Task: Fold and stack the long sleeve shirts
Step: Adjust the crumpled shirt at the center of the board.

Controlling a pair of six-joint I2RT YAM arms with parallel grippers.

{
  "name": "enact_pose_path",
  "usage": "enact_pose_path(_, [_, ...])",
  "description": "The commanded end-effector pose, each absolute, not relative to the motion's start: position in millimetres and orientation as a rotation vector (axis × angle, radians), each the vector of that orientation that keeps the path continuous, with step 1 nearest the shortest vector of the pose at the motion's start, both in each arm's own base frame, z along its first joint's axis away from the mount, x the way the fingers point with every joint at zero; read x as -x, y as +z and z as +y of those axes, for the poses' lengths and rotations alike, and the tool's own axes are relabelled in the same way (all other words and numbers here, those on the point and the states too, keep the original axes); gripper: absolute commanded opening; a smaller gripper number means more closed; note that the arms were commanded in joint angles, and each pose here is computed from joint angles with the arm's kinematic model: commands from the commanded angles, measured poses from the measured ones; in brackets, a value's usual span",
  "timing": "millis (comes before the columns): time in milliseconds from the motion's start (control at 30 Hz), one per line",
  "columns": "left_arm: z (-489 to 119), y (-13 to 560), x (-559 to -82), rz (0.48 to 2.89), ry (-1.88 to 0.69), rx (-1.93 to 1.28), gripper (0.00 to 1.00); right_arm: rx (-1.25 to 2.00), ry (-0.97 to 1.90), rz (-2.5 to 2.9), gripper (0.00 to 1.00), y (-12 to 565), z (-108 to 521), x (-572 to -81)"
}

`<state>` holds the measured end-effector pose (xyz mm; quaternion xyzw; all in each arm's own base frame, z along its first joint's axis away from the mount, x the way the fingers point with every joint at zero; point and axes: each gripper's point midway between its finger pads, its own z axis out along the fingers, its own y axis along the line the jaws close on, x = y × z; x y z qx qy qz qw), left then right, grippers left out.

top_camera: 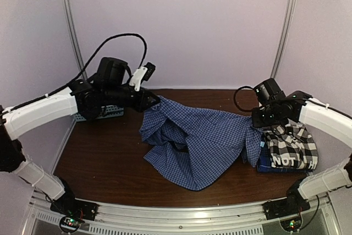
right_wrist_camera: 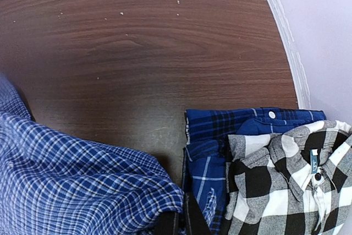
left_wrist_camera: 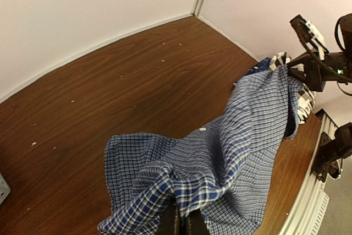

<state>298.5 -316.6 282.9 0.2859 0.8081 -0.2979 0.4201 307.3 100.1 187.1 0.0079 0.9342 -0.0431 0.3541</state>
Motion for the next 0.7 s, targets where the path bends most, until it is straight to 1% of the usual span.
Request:
enact_pose_path(0, [-372.2,277.8,-316.8,1.991,-0.823,-0.784,0.00,-0.063,-0.212,2.428,0.05,173.6,78.6,-310.6])
enact_pose_path(100, [-395.7,240.7,-335.9,2.054,-0.816,-0.807,0.00,-0.093,-0.230,2.435,0.11,169.3,69.9,-308.5])
enact_pose_path(200, [-410.3,208.7,-354.2,2.109,-0.785,-0.806,0.00,-0.122,-0.219,2.431,0.25,173.4,66.6,-303.3])
enact_pose_path(367, [-424.5,179.2,-379.7,2.149,-0.750,-0.780,0.00,-0.152,-0.165,2.411,0.63,187.3,63.9,-290.6])
enact_pose_path(433, [-424.9,173.0,-388.3,2.163,-0.748,-0.760,0.00,-0.155,-0.133,2.408,0.72,191.4,65.4,-284.4])
enact_pose_path(467, [-423.3,168.8,-391.1,2.173,-0.745,-0.753,0.00,-0.154,-0.116,2.408,0.74,193.2,66.2,-280.9])
enact_pose_path(533, [-418.4,165.9,-395.3,2.183,-0.739,-0.737,0.00,-0.116,-0.066,2.389,0.75,200.7,77.1,-274.9])
enact_pose_path(667, [-406.3,165.2,-397.2,2.193,-0.725,-0.715,0.00,0.028,0.075,2.317,0.75,216.6,117.8,-263.6])
